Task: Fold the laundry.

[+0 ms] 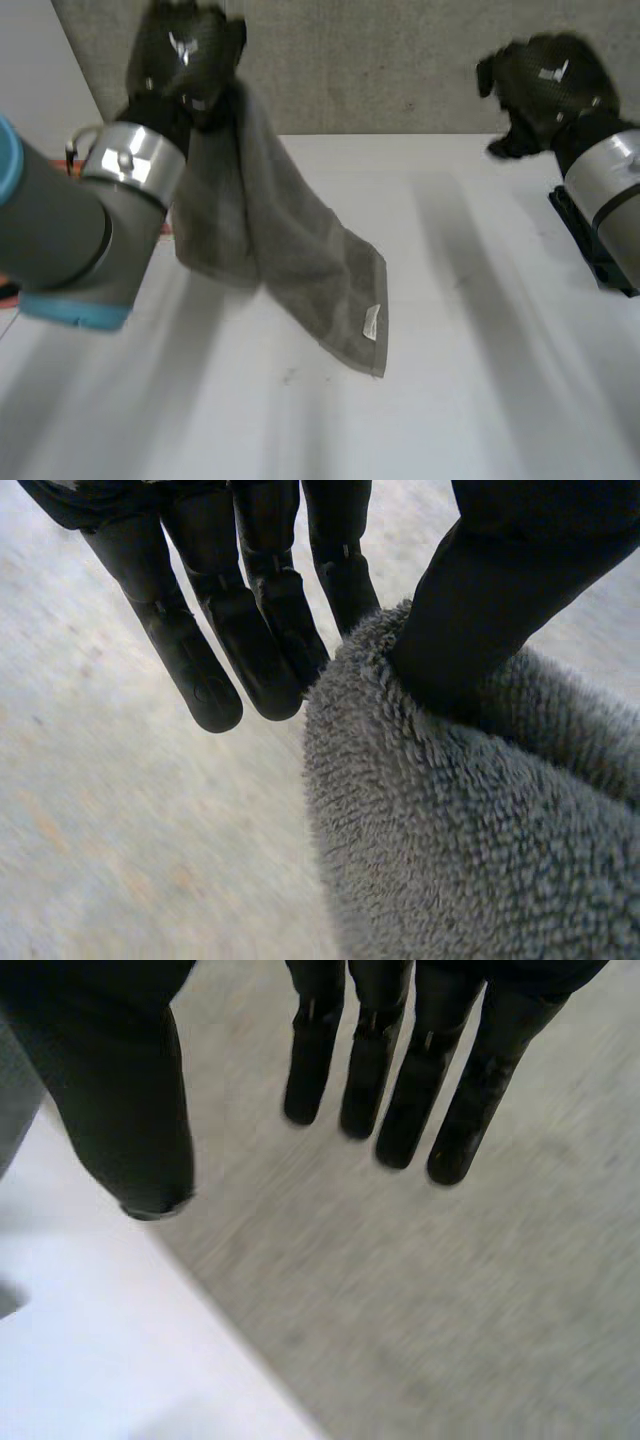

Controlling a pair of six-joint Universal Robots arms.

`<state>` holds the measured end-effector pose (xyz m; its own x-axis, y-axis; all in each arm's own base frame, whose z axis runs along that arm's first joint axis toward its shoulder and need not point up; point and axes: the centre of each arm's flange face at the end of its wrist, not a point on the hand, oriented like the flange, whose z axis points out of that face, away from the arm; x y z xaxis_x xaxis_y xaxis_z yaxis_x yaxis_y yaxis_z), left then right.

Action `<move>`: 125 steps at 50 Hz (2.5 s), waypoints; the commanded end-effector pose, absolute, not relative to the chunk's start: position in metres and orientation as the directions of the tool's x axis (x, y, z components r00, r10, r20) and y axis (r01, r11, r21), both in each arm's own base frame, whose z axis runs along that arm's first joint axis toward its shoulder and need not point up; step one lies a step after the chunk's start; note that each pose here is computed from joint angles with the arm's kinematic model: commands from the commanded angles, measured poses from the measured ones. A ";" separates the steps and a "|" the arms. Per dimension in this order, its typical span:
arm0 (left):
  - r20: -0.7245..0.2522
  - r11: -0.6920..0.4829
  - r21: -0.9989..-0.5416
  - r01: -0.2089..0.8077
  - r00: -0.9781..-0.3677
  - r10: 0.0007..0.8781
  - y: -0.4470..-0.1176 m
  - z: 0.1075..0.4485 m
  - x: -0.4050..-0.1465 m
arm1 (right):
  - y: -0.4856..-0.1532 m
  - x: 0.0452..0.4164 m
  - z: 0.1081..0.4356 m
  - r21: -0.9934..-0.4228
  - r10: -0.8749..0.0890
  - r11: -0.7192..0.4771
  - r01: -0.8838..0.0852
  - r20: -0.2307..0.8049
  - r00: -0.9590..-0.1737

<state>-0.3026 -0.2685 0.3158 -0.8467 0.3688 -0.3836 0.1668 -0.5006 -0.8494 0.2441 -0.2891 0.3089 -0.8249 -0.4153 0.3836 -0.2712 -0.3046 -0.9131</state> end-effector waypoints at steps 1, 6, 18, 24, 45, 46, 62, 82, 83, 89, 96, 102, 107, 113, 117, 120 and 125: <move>-0.395 -0.388 -0.895 0.220 -0.796 0.458 -0.225 0.279 -0.294 | -0.294 0.246 0.257 -0.931 -0.528 -0.024 -0.364 0.321 -0.786; -0.395 -0.385 -0.898 0.215 -0.781 0.484 -0.200 0.280 -0.289 | -0.304 0.258 0.242 -0.918 -0.592 0.071 -0.391 0.277 -0.757; -0.389 -0.405 -0.896 0.183 -0.762 0.517 -0.153 0.310 -0.276 | -0.324 0.335 0.196 -0.931 -0.831 0.140 -0.337 0.075 -0.552; -0.390 -0.414 -0.894 0.170 -0.750 0.533 -0.141 0.317 -0.275 | -0.317 0.372 0.162 -0.931 -0.877 0.144 -0.335 0.037 -0.479; -0.390 -0.487 -0.856 0.173 -0.834 0.389 -0.203 0.338 -0.270 | -0.362 0.390 0.248 -0.973 -0.683 -0.173 -0.153 0.230 -0.693; -0.388 -0.511 -0.843 0.166 -0.845 0.367 -0.216 0.344 -0.273 | -0.364 0.388 0.261 -0.968 -0.659 -0.210 -0.135 0.242 -0.712; -0.412 -0.537 -0.818 0.206 -0.862 0.296 -0.284 0.334 -0.288 | -0.329 0.323 0.336 -0.905 -0.529 -0.277 -0.322 0.423 -0.735; -0.355 0.082 -0.822 0.563 -0.620 0.700 -0.162 0.166 -0.279 | -0.241 0.250 0.167 -0.572 -0.768 -0.010 -0.820 0.529 -0.360; -0.354 0.109 -0.809 0.578 -0.626 0.695 -0.161 0.168 -0.275 | -0.241 0.245 0.176 -0.582 -0.750 -0.013 -0.813 0.544 -0.377; -0.397 0.049 -0.858 0.511 -0.721 0.568 -0.185 0.215 -0.268 | -0.256 0.239 0.211 -0.670 -0.644 -0.052 -0.741 0.589 -0.487; -0.399 -0.009 -0.903 0.430 -0.830 0.391 -0.243 0.250 -0.246 | -0.275 0.241 0.241 -0.812 -0.555 -0.047 -0.582 0.505 -0.660; -0.349 0.038 -0.917 0.397 -0.846 0.402 -0.283 0.233 -0.238 | -0.285 0.240 0.244 -0.827 -0.581 0.032 -0.561 0.441 -0.683; -0.312 0.058 -0.918 0.392 -0.806 0.503 -0.306 0.211 -0.239 | -0.304 0.235 0.220 -0.794 -0.616 0.164 -0.585 0.380 -0.690; -0.270 0.143 -0.904 0.403 -0.798 0.539 -0.326 0.184 -0.232 | -0.315 0.232 0.196 -0.759 -0.647 0.251 -0.601 0.330 -0.687; -0.265 0.161 -0.898 0.410 -0.795 0.546 -0.333 0.173 -0.233 | -0.315 0.233 0.184 -0.745 -0.660 0.271 -0.609 0.317 -0.681; -0.262 0.171 -0.892 0.419 -0.787 0.559 -0.334 0.164 -0.237 | -0.314 0.234 0.178 -0.737 -0.666 0.283 -0.614 0.310 -0.679; -0.308 0.155 -0.865 0.477 -0.749 0.586 -0.332 0.151 -0.242 | -0.315 0.235 0.169 -0.736 -0.670 0.284 -0.615 0.307 -0.676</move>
<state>-0.2360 -0.3342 0.1636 -0.7835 0.5621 -0.2648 0.4229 0.1701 -0.8901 0.2334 -0.3152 0.1770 -0.6795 -0.6658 0.3082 -0.6132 0.2847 -0.7368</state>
